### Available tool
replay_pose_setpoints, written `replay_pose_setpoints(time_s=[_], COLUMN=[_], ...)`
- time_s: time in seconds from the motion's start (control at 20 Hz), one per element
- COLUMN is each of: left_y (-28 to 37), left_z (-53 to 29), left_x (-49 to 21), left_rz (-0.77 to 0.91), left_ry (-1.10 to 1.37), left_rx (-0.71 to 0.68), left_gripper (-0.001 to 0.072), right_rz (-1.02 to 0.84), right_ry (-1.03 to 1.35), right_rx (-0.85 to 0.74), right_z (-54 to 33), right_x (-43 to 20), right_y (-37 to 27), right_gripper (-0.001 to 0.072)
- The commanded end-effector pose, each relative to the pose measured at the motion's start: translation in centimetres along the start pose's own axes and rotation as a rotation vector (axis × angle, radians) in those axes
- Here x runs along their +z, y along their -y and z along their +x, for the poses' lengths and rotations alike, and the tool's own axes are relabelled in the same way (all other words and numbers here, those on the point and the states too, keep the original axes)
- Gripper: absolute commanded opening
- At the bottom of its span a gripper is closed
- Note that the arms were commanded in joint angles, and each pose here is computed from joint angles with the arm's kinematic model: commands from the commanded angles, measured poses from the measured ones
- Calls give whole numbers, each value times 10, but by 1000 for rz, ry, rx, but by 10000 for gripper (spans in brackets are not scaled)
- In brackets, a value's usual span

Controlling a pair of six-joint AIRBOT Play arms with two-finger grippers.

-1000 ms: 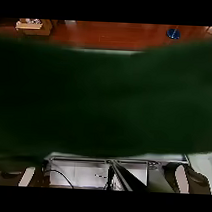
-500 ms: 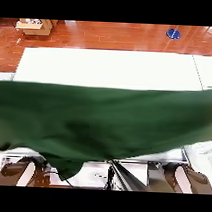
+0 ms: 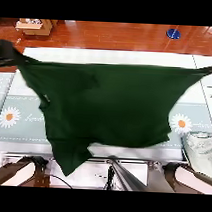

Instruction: Fold the shirts.

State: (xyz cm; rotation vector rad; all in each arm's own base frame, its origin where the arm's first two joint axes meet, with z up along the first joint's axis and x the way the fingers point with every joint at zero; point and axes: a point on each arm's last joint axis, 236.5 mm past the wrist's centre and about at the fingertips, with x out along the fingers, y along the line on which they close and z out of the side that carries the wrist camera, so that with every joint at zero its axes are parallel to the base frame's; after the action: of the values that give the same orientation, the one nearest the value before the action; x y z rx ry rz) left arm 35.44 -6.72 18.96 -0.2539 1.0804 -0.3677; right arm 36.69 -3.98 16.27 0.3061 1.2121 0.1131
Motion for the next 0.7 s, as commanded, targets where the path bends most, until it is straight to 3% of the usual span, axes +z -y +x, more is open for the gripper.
replay_pose_setpoints(time_s=[0.0,0.1,0.35,0.65], left_y=[-30,-39,-76,-84], left_z=[85,121,178,214], left_x=[26,40,80,132], left_rz=[-105,-109,-116,43], left_ry=[-55,-41,99,324], left_rx=[-75,-124,-66,31], left_gripper=[24,24,24,23], right_rz=[34,31,-59,-47], right_ry=[-43,28,245,413], right_rx=[15,15,-6,-41], right_z=[85,120,166,193], right_x=[35,64,128,172], right_y=[22,23,14,28], right_gripper=[20,20,21,20])
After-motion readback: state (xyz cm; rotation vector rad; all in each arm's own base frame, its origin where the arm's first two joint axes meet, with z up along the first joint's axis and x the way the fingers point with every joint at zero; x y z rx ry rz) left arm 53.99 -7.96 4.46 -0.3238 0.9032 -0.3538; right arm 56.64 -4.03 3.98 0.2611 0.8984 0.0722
